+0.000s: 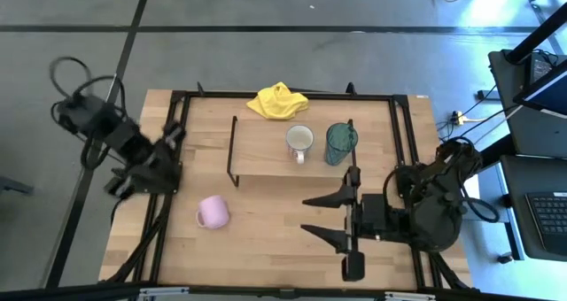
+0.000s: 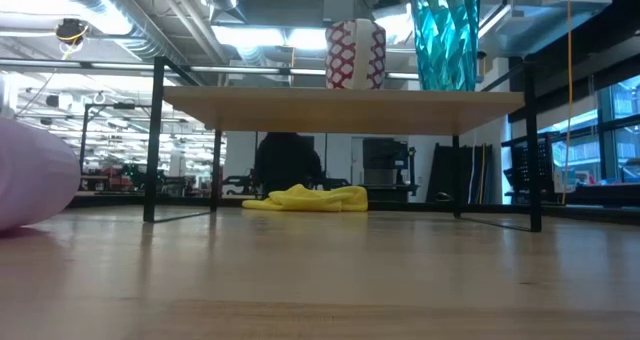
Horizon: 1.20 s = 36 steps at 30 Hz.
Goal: Stack small to large cups/mugs on shelf
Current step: Put the pink mug on the shelf
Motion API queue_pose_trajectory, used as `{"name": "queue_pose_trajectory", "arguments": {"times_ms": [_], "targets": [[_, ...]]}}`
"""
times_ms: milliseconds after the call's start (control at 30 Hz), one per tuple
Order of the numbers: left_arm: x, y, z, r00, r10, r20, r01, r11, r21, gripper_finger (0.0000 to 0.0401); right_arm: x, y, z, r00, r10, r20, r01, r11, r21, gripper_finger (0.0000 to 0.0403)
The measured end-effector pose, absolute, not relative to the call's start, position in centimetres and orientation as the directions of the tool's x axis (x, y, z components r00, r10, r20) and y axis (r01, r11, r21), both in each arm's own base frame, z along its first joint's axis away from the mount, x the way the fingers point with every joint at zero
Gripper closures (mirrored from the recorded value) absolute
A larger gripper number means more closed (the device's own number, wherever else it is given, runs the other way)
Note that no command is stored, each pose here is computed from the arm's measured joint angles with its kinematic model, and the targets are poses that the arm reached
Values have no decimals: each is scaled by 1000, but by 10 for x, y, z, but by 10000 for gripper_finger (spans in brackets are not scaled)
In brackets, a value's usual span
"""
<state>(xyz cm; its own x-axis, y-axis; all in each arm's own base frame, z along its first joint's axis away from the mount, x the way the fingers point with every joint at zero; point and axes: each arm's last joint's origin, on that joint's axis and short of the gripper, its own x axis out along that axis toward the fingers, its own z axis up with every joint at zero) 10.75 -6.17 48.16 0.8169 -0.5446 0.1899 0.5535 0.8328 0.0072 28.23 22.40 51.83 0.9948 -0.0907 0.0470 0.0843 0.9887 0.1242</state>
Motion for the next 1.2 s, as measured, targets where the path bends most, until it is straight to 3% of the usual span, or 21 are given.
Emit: {"name": "queue_pose_trajectory", "arguments": {"times_ms": [133,300,467,600,767,967,1100,1200], "targets": [[84,-30,488,930,-368,-10,368,929,-45,305,288,217,518,992,-117,47,109,983,151,205],[54,-11,479,956,-199,-216,176,977,-121,305,296,205,518,980,-195,45,186,970,156,205],[49,-5,438,834,-73,-547,-74,967,-243,305,305,190,517,969,-244,40,233,957,174,205],[56,-6,408,712,-46,-701,-175,955,-241,305,313,181,516,961,-273,37,261,947,186,205],[54,-4,374,552,26,-834,-288,944,-161,305,325,181,507,963,-269,16,259,941,219,205],[64,-9,322,524,-84,-847,-325,900,-290,305,337,191,493,965,-263,-10,257,933,251,205],[60,-3,286,433,103,-895,-486,863,-136,305,341,199,485,964,-266,-24,262,926,270,205],[55,-1,271,366,151,-918,-574,813,-95,305,340,202,484,965,-261,-26,257,921,293,205]]}}
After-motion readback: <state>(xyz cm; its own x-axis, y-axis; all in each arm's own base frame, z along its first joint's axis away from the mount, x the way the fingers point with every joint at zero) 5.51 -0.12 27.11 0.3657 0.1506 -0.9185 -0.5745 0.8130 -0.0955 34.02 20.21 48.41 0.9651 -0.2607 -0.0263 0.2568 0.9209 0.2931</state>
